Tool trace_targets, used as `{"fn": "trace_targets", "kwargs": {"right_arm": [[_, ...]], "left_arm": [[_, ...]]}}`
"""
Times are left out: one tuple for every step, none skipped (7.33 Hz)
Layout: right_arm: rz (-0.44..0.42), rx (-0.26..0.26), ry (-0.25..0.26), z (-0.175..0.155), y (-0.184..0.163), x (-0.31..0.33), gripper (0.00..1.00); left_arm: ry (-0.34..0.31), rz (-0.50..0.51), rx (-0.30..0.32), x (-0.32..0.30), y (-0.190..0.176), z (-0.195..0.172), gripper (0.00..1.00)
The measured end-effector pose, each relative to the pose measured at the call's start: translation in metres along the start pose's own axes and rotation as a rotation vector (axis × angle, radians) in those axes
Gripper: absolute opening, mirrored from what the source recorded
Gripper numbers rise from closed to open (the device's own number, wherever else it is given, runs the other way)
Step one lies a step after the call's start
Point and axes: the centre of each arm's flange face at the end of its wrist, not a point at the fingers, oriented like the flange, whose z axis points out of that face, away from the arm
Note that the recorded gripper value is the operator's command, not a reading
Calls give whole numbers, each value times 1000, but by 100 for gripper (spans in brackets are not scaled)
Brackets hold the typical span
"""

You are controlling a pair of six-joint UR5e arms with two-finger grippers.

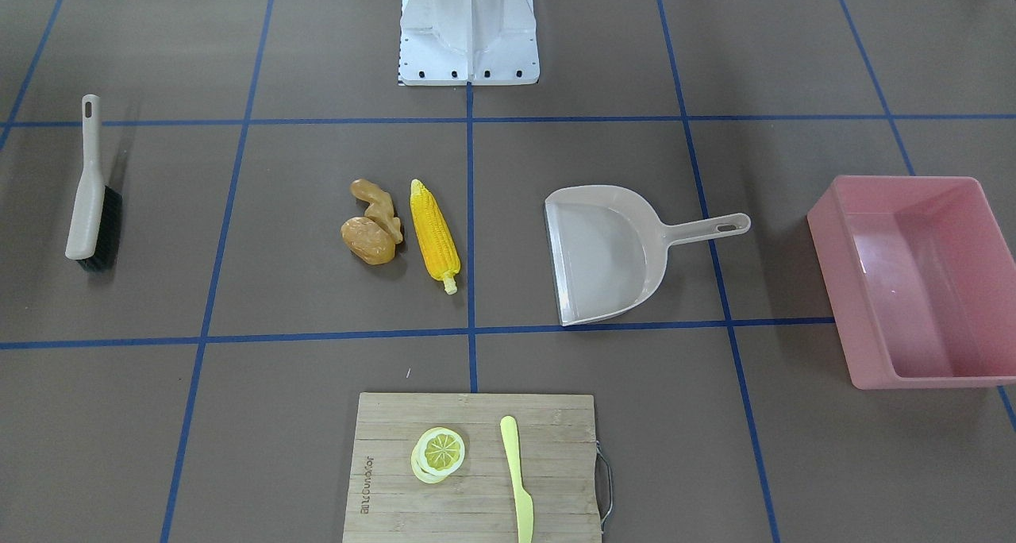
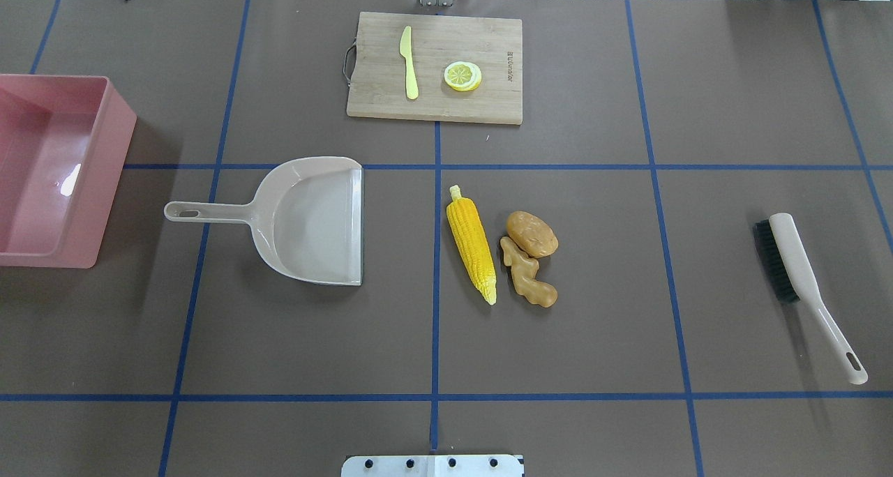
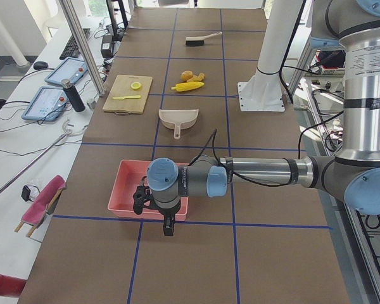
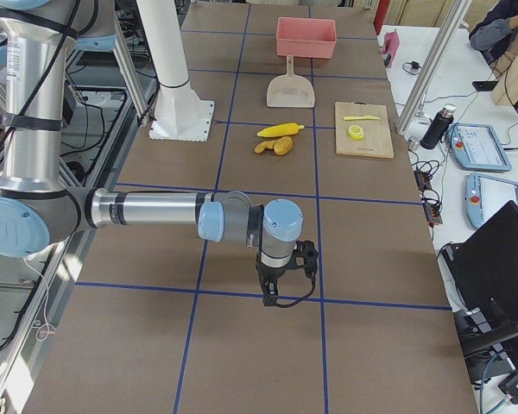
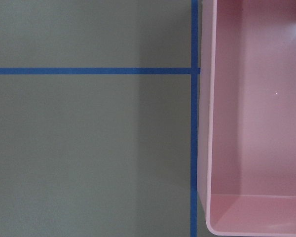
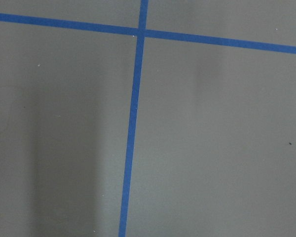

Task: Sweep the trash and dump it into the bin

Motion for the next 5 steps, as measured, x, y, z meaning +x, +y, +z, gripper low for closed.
{"fn": "trace_targets", "kwargs": {"right_arm": [[-1, 1, 0, 0, 1, 0, 100], [-4, 2, 1, 0, 2, 0, 100], [-5, 3, -3, 1, 4, 1, 100], [-3, 4, -13, 1, 5, 1, 100], [3, 9, -29, 0, 6, 2, 100]], "left_arm": [[0, 0, 0, 0, 0, 0, 99], [0, -1, -1, 0, 0, 0, 99], [0, -2, -2, -1, 0, 1, 99], [0, -2, -2, -1, 0, 1, 99], [0, -2, -2, -1, 0, 1, 99]]}}
